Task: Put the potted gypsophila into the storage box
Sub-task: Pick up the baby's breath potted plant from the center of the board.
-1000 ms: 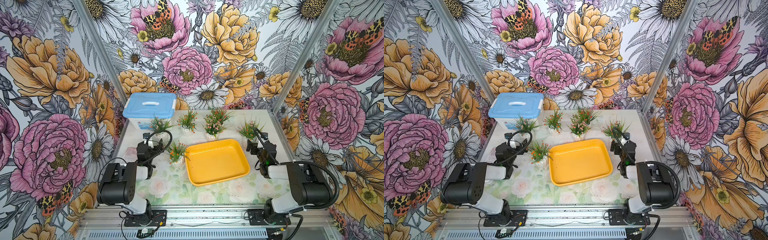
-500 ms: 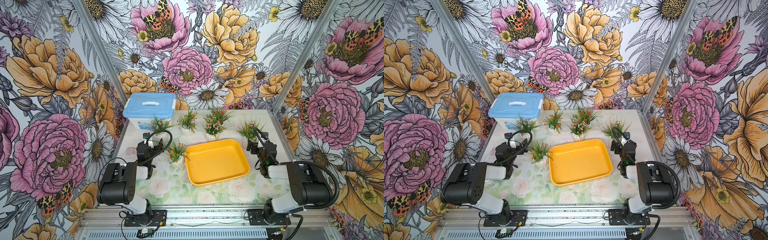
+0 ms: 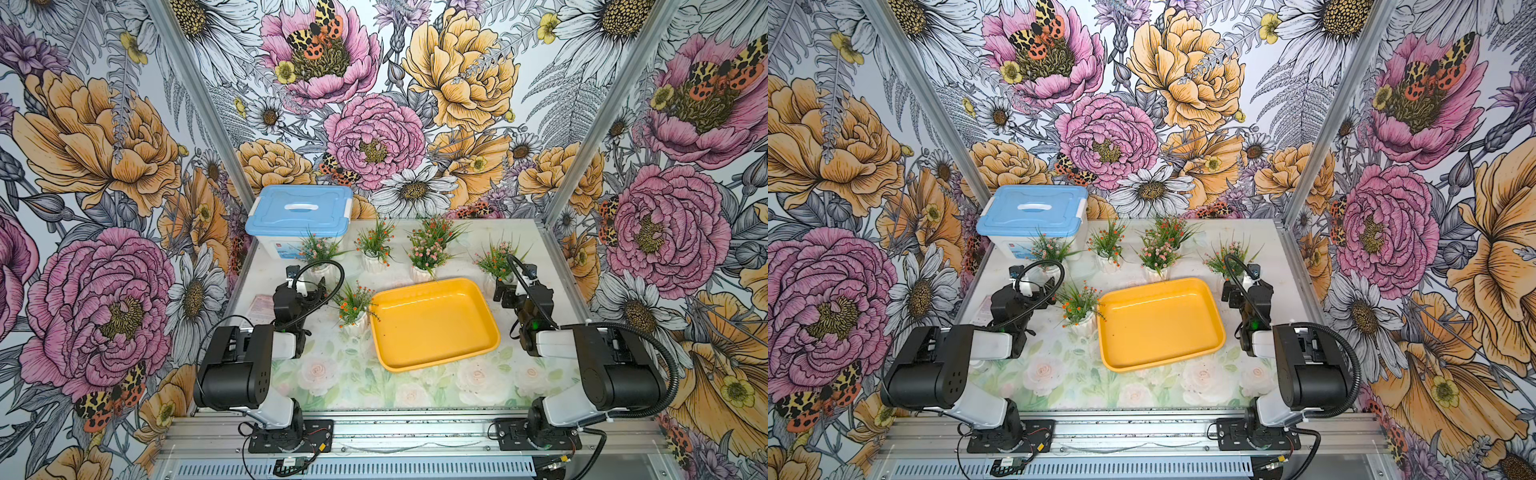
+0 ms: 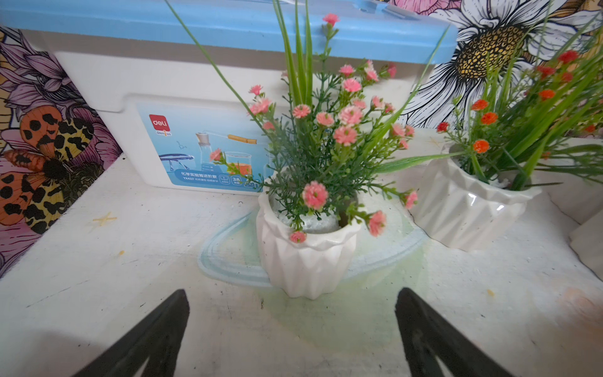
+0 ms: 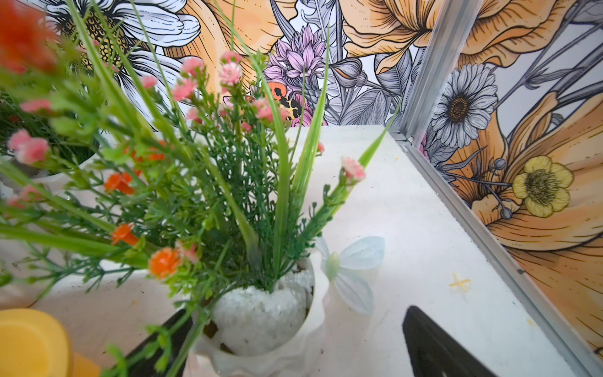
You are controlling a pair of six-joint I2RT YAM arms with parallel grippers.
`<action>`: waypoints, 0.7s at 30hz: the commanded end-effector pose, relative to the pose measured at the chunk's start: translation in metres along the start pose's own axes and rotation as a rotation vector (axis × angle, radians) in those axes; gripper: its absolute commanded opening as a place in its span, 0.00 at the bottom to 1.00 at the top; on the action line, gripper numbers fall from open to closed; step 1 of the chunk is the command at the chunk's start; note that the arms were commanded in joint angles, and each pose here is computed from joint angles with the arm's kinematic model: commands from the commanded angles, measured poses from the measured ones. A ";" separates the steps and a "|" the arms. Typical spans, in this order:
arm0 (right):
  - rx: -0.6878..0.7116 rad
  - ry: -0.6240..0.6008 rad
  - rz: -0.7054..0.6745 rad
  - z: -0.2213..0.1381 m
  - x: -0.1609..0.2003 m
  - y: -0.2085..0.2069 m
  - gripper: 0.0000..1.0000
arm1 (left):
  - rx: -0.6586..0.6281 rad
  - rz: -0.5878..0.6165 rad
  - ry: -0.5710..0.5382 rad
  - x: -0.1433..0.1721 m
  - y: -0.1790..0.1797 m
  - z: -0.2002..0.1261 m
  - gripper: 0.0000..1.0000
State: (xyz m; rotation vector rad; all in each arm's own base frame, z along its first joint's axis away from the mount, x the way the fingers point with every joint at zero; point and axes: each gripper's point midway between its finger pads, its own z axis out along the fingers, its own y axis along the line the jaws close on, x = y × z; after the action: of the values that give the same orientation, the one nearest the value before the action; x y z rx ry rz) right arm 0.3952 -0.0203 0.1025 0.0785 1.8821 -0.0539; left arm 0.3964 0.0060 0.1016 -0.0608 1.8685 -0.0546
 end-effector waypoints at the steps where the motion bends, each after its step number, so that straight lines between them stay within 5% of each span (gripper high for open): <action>1: 0.014 -0.043 0.000 0.003 -0.012 -0.003 0.99 | 0.021 0.009 -0.055 -0.017 0.000 0.003 0.99; 7: 0.225 -0.255 0.112 -0.061 -0.038 -0.043 0.99 | -0.050 0.001 0.017 -0.054 0.004 -0.006 0.99; 13: 0.235 -0.225 0.126 -0.103 -0.090 -0.045 0.99 | -0.042 -0.042 0.097 -0.121 -0.026 -0.039 0.99; 18: 0.238 -0.231 0.327 -0.142 -0.130 -0.050 0.99 | 0.067 -0.062 0.003 -0.181 -0.091 -0.070 0.99; 21: 0.177 -0.165 0.393 -0.145 -0.144 -0.038 0.99 | 0.140 -0.183 -0.038 -0.211 -0.120 -0.083 0.99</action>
State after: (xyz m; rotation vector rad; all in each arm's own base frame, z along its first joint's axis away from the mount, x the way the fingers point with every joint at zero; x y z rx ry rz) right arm 0.2983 -0.0585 0.3220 0.4528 1.4536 -0.0331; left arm 0.3874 -0.0957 0.3401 -0.0168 1.7405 -0.2642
